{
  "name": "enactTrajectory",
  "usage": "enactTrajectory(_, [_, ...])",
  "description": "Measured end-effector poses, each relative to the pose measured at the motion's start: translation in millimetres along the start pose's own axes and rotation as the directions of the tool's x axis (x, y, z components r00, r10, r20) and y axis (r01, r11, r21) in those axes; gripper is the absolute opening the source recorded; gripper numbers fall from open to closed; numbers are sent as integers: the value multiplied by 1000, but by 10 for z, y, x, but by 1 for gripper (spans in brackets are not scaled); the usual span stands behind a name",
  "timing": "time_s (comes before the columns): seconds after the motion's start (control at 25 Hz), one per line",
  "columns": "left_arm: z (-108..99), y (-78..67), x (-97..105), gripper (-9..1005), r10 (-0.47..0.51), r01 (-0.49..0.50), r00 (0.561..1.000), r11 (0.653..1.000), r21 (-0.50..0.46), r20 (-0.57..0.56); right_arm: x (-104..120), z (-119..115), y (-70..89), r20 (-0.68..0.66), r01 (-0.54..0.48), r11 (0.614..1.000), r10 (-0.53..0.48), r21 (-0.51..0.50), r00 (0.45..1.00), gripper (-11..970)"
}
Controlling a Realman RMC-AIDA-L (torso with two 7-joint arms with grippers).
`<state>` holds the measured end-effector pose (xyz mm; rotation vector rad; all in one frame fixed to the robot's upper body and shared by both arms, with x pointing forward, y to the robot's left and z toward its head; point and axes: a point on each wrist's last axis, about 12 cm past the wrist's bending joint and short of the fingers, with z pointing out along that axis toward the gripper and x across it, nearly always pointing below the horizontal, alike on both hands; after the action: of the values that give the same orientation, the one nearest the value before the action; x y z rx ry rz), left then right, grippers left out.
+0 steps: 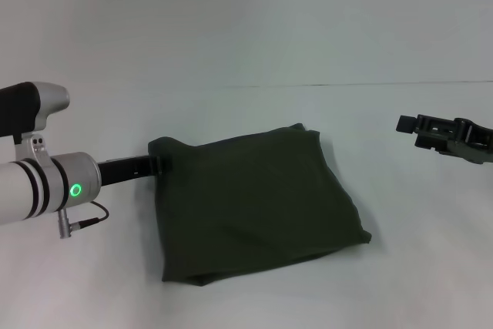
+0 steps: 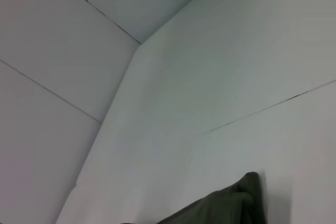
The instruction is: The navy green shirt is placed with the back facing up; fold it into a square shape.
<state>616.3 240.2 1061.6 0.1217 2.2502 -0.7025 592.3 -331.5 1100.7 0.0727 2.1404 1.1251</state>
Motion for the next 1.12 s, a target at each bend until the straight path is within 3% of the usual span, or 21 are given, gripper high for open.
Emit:
enactTrajectory(0.24, [9, -13, -12, 3, -1, 1, 1000, 1000, 4, -1, -1, -7, -5, 0, 0, 1000, 0, 1, 1000, 818])
enactTrajectory(1.12, [93, -217, -384, 14, 36, -37, 999, 998, 51, 28, -6, -22, -21, 10, 2, 1000, -2, 10, 1000, 818])
